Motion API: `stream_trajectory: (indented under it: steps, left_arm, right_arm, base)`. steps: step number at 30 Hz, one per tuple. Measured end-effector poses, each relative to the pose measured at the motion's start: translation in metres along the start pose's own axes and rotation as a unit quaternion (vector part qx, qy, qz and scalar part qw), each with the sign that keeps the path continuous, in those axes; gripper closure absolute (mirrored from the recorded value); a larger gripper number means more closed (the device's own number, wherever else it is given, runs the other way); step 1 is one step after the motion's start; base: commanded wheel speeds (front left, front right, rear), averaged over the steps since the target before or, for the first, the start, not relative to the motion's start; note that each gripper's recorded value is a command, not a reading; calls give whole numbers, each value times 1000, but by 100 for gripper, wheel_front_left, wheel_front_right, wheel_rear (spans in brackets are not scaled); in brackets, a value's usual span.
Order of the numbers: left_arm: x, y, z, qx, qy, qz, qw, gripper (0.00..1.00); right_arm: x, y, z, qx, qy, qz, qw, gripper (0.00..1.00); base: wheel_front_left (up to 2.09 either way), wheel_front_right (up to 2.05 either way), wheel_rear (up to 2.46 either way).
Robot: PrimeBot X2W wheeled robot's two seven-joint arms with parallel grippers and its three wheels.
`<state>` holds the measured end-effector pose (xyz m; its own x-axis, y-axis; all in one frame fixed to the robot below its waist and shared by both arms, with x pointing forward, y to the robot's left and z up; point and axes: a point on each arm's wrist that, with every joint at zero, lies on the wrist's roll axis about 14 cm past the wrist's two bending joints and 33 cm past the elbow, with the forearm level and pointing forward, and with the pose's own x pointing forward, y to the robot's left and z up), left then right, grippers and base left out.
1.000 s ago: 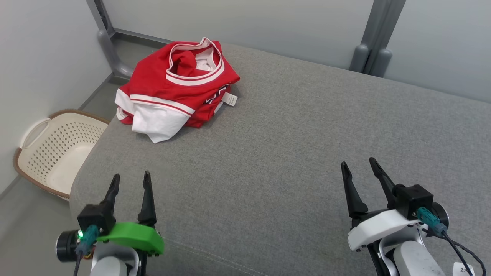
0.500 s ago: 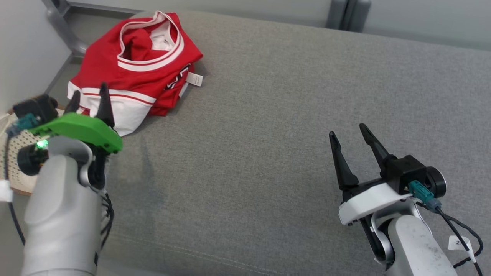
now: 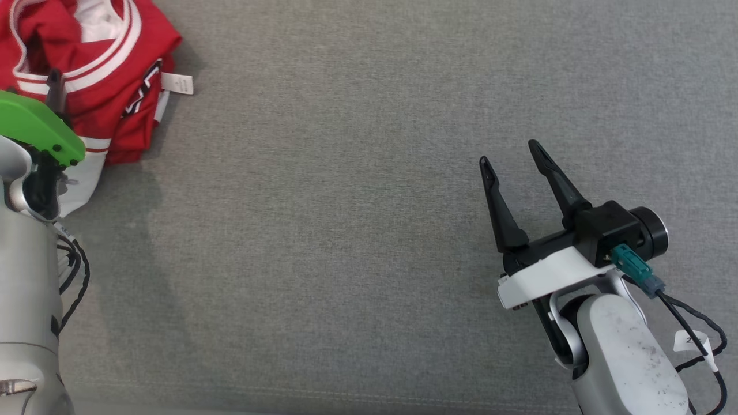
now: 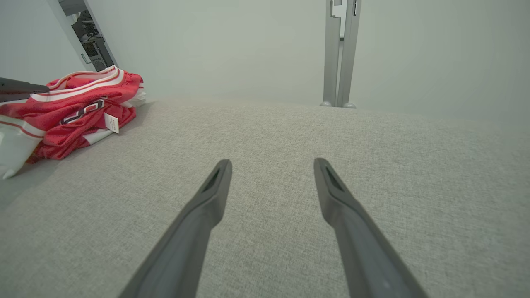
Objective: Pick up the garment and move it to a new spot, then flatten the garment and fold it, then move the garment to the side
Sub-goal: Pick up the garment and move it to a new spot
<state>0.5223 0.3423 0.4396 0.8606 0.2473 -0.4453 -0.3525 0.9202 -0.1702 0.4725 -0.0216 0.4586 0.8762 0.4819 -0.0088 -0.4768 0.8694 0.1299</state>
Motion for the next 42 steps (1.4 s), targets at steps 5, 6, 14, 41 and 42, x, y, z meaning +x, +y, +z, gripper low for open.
stream_trajectory:
  steps: [5,6,14,41,42]
  left_arm:
    - [21,3,-37,26,57,34,997,0]
    - [23,4,-42,30,64,38,997,31]
    - [29,-6,-33,47,45,27,998,100]
    - [-177,-269,228,46,-332,-343,877,100]
    - [-186,-285,227,44,-335,-363,869,100]
  right_arm:
    - [-7,-21,-16,4,17,-28,999,0]
    - [-9,-24,-18,4,20,-32,999,0]
    - [-15,-34,-22,7,25,-49,998,0]
    - [-103,-22,55,20,-68,-94,993,0]
    - [-108,-26,59,17,-72,-102,992,0]
  base:
    - [0,0,0]
    - [0,0,0]
    - [0,0,0]
    - [0,0,0]
    - [0,0,0]
